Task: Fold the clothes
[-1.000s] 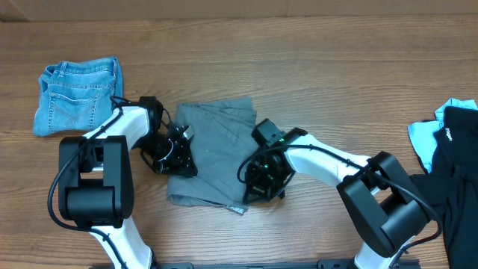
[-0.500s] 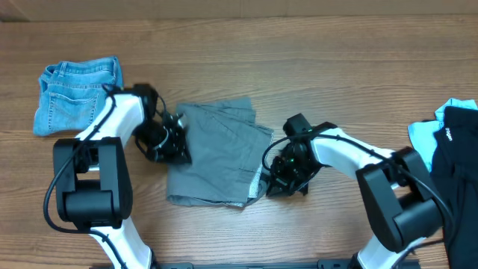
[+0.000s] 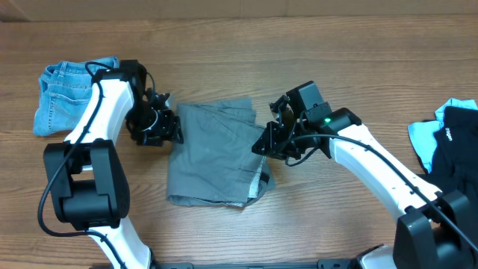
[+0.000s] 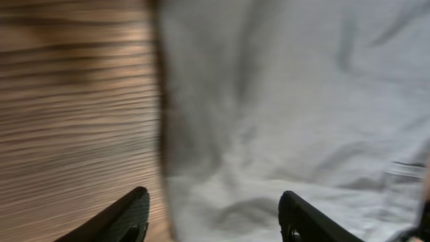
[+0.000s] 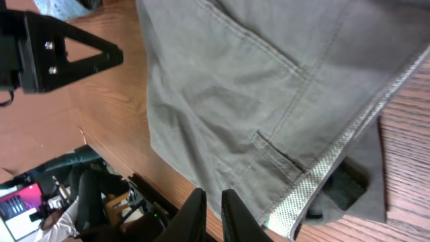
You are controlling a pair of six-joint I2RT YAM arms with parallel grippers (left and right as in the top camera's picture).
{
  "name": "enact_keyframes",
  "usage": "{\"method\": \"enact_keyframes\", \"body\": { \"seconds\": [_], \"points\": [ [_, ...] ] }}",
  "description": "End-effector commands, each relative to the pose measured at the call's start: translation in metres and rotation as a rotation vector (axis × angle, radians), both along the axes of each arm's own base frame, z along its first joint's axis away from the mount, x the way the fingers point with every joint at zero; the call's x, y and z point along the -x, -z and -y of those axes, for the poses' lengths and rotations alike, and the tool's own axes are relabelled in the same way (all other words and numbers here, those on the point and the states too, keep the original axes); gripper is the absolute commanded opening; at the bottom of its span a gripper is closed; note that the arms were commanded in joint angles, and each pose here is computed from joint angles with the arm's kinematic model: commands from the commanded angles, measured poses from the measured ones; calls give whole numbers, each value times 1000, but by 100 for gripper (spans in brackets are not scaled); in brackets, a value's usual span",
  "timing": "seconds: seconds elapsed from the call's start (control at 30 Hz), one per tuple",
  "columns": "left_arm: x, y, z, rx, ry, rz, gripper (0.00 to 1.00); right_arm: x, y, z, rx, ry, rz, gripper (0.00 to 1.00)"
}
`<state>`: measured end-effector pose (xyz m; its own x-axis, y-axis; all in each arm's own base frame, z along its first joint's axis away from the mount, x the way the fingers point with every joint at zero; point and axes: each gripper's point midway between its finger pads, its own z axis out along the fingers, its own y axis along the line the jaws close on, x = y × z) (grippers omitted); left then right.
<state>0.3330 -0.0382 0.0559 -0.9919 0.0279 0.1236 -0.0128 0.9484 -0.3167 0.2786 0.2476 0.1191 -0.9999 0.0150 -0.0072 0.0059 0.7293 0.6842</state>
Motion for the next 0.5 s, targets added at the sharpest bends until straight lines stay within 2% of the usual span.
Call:
{"method": "enact_keyframes", "body": {
  "seconds": [0.0, 0.13, 0.23, 0.3, 0.37, 0.4, 0.43, 0.47],
  "points": [
    [-5, 6, -18, -83, -30, 16, 72, 6, 1, -12, -3, -44, 15, 14],
    [-1, 15, -18, -82, -34, 7, 80, 10, 19, -12, 83, 11, -30, 14],
    [8, 21, -15, -67, -35, -21, 79, 13, 28, -16, 111, 22, -56, 10],
    [12, 19, -2, 15, -16, -24, 75, 12, 31, -16, 130, 23, -45, 10],
    [12, 15, 9, 81, 10, -14, 63, 9, 33, -13, 150, 34, -28, 10],
    [12, 14, 12, 105, 17, -8, 48, 7, 34, -12, 156, 36, -20, 10],
    [10, 13, 15, 122, 15, -2, 26, 5, 33, -13, 156, 34, -4, 8],
    [10, 11, 17, 137, 13, -1, 12, 1, 32, -14, 147, 17, 27, 6]
  ]
}}
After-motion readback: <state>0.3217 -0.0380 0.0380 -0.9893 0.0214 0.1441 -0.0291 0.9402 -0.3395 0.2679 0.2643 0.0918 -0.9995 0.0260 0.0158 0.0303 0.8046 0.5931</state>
